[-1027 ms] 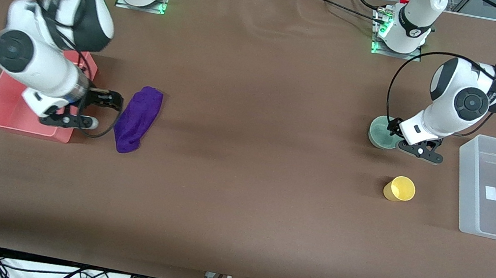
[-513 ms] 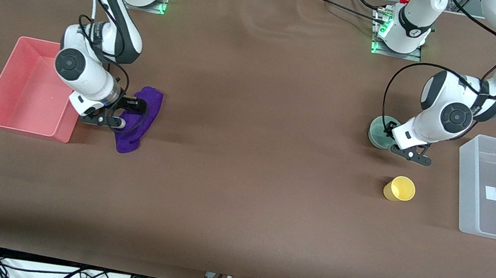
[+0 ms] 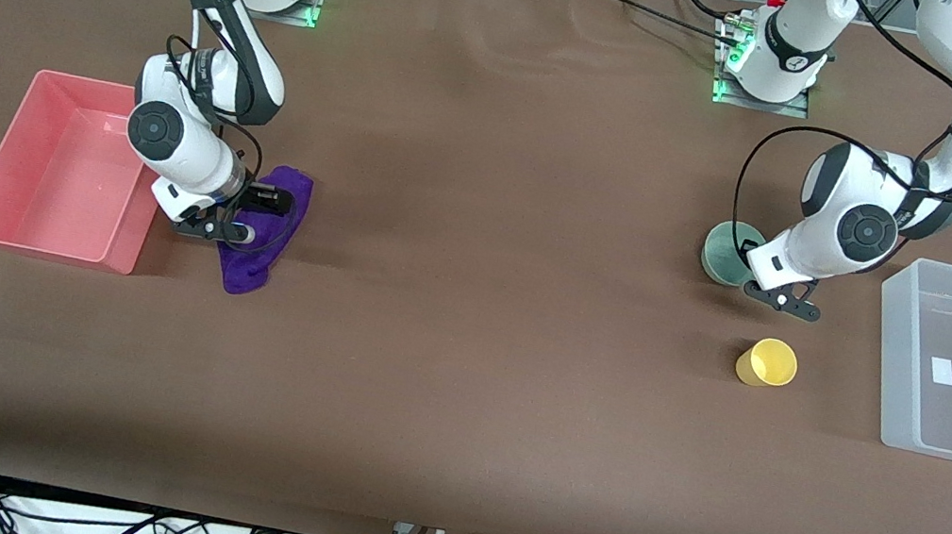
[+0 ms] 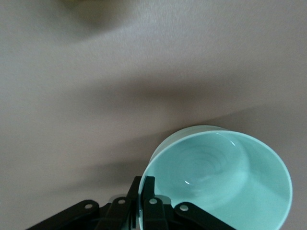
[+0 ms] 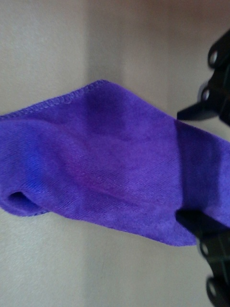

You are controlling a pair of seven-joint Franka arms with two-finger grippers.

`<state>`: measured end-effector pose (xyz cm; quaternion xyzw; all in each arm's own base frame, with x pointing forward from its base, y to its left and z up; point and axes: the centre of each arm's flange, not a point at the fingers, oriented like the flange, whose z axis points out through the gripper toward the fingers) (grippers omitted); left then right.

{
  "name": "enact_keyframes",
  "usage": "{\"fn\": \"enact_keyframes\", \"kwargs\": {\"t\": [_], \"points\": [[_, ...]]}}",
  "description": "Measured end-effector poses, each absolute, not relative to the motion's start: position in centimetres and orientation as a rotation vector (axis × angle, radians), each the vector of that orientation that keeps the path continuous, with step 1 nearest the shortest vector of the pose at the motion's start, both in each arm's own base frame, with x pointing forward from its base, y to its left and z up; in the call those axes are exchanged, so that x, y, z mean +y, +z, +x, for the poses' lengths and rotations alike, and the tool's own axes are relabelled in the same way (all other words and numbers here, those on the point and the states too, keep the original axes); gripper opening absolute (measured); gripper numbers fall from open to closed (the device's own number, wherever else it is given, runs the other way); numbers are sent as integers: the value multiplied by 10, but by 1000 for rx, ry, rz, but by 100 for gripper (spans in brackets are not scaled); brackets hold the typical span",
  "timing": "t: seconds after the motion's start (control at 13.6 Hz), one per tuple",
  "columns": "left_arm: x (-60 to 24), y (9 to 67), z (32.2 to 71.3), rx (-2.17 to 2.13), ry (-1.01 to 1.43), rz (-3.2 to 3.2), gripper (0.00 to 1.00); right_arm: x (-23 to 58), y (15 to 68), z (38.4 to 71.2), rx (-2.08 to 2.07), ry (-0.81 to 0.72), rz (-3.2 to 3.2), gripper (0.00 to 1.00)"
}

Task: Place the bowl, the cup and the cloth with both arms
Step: 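Place the cloth in the pink bin while the left gripper places the bowl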

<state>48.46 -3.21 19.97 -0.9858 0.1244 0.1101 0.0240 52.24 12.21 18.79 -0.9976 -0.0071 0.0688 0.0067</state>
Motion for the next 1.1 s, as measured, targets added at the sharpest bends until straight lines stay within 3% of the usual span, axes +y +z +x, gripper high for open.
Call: {"fn": "enact_keyframes", "kwargs": {"t": [0.22, 0.44, 0.73, 1.1], "points": [[-30, 246, 505, 371, 411, -3029, 3, 122, 182, 521, -21, 229, -3120, 41], [-13, 327, 543, 420, 472, -3010, 3, 123, 188, 528, -22, 195, -3118, 13], [102, 388, 574, 545, 393, -3044, 3, 125, 244, 565, -31, 236, -3128, 11], [274, 365, 583, 718, 352, -3072, 3, 74, 371, 608, -169, 359, -3125, 11]]}}
